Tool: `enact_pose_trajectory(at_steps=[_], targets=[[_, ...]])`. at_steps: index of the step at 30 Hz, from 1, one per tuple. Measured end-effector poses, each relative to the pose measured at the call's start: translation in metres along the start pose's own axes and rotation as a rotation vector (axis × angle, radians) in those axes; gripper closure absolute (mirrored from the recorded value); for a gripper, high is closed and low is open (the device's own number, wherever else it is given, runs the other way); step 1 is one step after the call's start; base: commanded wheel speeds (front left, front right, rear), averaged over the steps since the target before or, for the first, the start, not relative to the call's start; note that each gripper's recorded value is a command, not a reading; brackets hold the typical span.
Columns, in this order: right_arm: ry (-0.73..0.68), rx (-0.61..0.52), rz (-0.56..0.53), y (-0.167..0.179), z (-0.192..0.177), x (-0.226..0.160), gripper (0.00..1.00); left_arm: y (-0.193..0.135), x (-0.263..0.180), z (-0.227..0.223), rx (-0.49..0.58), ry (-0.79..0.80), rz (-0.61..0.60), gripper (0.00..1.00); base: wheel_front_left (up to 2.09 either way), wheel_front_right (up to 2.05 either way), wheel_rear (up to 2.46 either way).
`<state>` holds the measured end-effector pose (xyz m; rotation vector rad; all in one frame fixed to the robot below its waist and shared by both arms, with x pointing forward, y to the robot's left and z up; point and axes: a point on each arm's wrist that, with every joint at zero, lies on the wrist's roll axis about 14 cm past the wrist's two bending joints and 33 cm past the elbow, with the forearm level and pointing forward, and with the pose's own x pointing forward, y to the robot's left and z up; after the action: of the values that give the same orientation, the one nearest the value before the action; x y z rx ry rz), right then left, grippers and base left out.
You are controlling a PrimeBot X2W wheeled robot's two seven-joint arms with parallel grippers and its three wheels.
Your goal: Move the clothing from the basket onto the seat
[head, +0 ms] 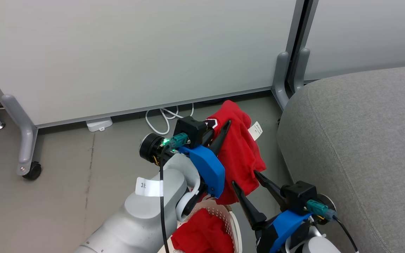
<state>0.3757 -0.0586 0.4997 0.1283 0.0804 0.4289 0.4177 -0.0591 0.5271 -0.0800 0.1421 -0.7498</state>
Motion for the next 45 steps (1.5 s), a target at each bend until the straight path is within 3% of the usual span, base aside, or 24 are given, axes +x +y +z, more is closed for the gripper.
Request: enact_pose_trajectory(at_steps=[21,22,23,45], targets=[[0.153,-0.099,0.036,-0.007,-0.018,0.034,0.00,-0.026,-0.002,0.002,-0.065,-0.006,-0.066,1.00,0.00,0.00,0.00],[0.158,-0.101,0.038,-0.006,-0.019,0.034,0.56,-0.027,-0.002,0.004,-0.064,-0.011,-0.069,1.00,0.00,0.00,0.00],[0.153,-0.101,0.041,-0.006,-0.018,0.034,1.00,-0.028,-0.002,0.005,-0.062,-0.013,-0.073,1.00,0.00,0.00,0.00],[0.102,-0.084,0.018,-0.012,-0.010,0.029,1.00,-0.033,-0.001,0.007,-0.024,-0.020,-0.084,1.00,0.00,0.00,0.00]])
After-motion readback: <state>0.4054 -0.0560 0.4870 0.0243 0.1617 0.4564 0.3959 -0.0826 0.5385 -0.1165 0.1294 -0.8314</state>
